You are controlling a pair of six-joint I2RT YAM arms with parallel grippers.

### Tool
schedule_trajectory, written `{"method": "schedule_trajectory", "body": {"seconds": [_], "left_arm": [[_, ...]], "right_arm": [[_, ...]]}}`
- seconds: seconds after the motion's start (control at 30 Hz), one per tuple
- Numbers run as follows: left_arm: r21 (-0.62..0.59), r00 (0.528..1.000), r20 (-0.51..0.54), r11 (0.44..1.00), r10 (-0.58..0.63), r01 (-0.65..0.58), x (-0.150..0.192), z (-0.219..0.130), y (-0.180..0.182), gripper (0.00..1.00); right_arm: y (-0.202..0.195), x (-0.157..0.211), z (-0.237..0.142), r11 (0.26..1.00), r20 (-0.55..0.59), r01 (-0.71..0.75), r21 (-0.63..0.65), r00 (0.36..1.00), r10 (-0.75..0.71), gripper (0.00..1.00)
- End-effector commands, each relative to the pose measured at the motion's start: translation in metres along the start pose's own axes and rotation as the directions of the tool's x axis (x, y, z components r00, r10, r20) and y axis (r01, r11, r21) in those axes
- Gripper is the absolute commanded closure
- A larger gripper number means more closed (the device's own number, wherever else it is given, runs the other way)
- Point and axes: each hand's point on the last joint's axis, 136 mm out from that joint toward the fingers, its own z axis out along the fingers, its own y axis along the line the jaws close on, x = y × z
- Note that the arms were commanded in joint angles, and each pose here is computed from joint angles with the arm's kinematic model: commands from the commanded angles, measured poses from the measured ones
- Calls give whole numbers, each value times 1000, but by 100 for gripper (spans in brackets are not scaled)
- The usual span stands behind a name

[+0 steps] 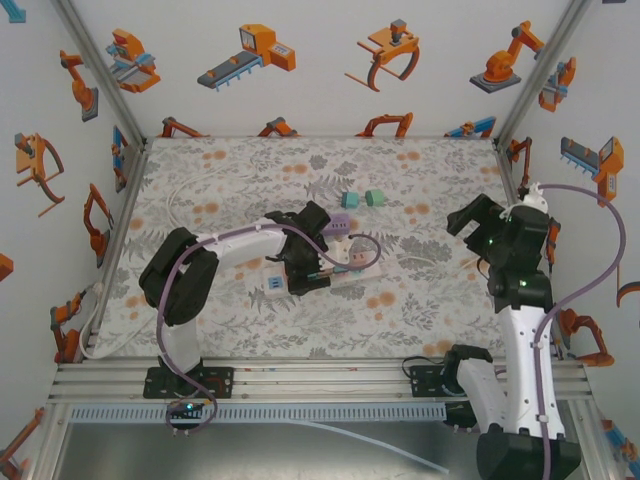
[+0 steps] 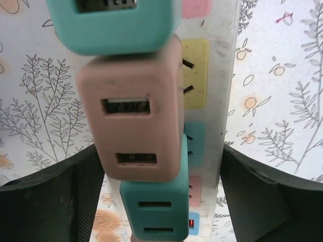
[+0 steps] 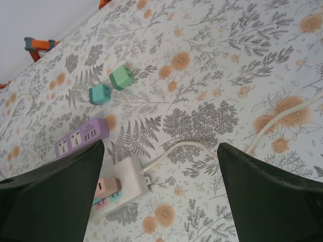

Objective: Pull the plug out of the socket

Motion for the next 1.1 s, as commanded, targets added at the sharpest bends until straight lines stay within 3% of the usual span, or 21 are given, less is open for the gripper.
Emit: {"method": "schedule_trajectory", "body": {"seconds": [0.0,0.1,0.2,0.4,0.53,0.63,0.73,0.8,0.87,0.93,1.07], "left_arm": [[67,988,-81,990,132,-126,20,7,-17,19],[60,993,-14,991,120,-119,6,2,-18,9],[-20,993,29,993,115,-115,-5,-8,-7,0],[-190,982,167,980,92,-60,-36,-66,11,3],[-305,944,321,952,73,30,-53,-127,16,3],[-359,891,454,920,23,159,-55,-175,15,3],[-347,773,630,865,-71,362,-49,-223,18,3],[-305,666,730,802,-150,514,-36,-249,22,3],[-248,534,806,673,-256,697,-11,-272,35,3],[-182,425,833,550,-354,815,16,-284,40,3],[-23,189,829,305,-526,952,66,-289,40,1]], "right_arm": [[7,6,-7,999,-17,-14,-41,1000,13,16],[9,2,-10,999,-8,-2,-45,1000,2,16],[13,-2,-9,998,0,8,-59,1000,-8,16],[41,-14,-9,962,56,196,-191,980,-188,16],[68,-19,-13,879,138,358,-316,934,-330,17],[95,-17,-16,769,224,468,-435,884,-411,19],[124,-6,-17,629,317,578,-520,814,-486,21],[145,16,-21,442,412,687,-576,712,-569,25],[162,49,-26,182,548,805,-565,530,-647,25],[171,72,-24,21,618,845,-534,407,-672,23],[183,113,-21,-204,664,794,-572,303,-684,22]]}}
